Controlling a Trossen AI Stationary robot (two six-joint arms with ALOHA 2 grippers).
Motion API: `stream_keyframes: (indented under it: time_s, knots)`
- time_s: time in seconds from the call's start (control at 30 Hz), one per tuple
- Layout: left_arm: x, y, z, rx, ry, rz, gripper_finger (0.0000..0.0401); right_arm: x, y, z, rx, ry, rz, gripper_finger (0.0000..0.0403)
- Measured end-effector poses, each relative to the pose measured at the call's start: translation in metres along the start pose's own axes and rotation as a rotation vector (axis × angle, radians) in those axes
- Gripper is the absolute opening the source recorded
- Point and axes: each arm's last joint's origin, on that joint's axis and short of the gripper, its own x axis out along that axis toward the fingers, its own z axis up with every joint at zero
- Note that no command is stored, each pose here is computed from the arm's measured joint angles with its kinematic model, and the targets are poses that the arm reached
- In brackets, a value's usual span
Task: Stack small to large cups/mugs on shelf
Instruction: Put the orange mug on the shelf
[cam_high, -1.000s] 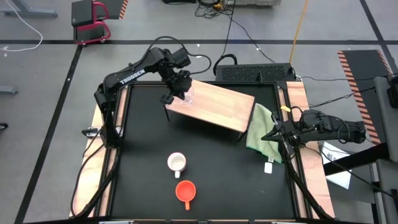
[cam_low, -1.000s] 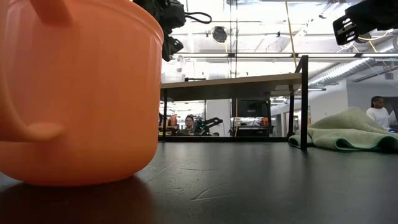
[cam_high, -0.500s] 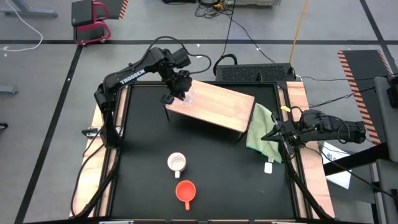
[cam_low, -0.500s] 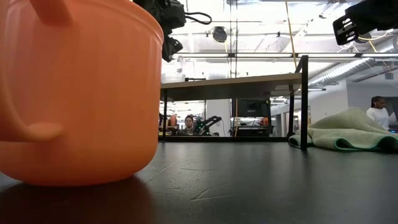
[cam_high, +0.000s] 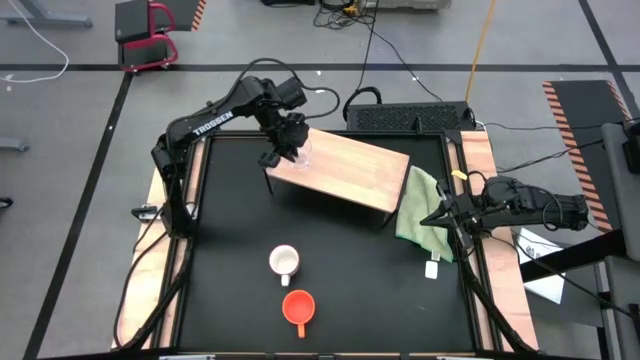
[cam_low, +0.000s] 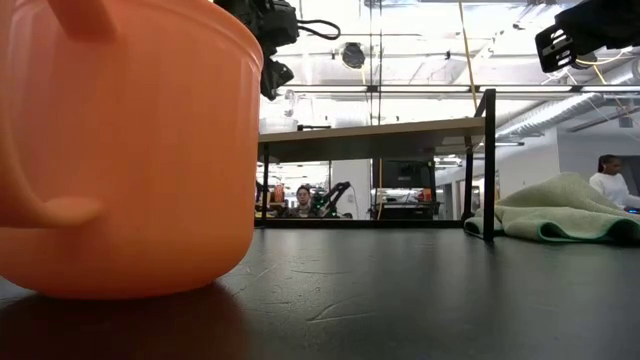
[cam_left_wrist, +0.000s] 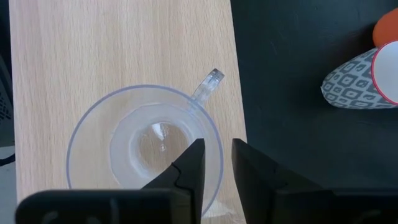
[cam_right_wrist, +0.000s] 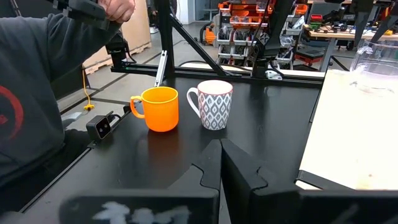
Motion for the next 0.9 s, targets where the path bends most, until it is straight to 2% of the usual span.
stream_keyframes:
  time_s: [0.3, 0.4, 0.9]
  knots:
    - [-0.001, -0.001, 0.000, -0.011, 0.004, -0.006, 0.0081, 0.000, 0.000, 0.000, 0.000, 0.000, 0.000, 0.0000]
    - [-0.009, -0.004, -0.001, -0.017, -0.003, 0.021, 0.0081, 0.000, 0.000, 0.000, 0.000, 0.000, 0.000, 0.0000]
    - [-0.070, -0.055, 0.002, 0.026, -0.112, 0.155, 0.0081, 0.000, 0.000, 0.000, 0.000, 0.000, 0.000, 0.0000]
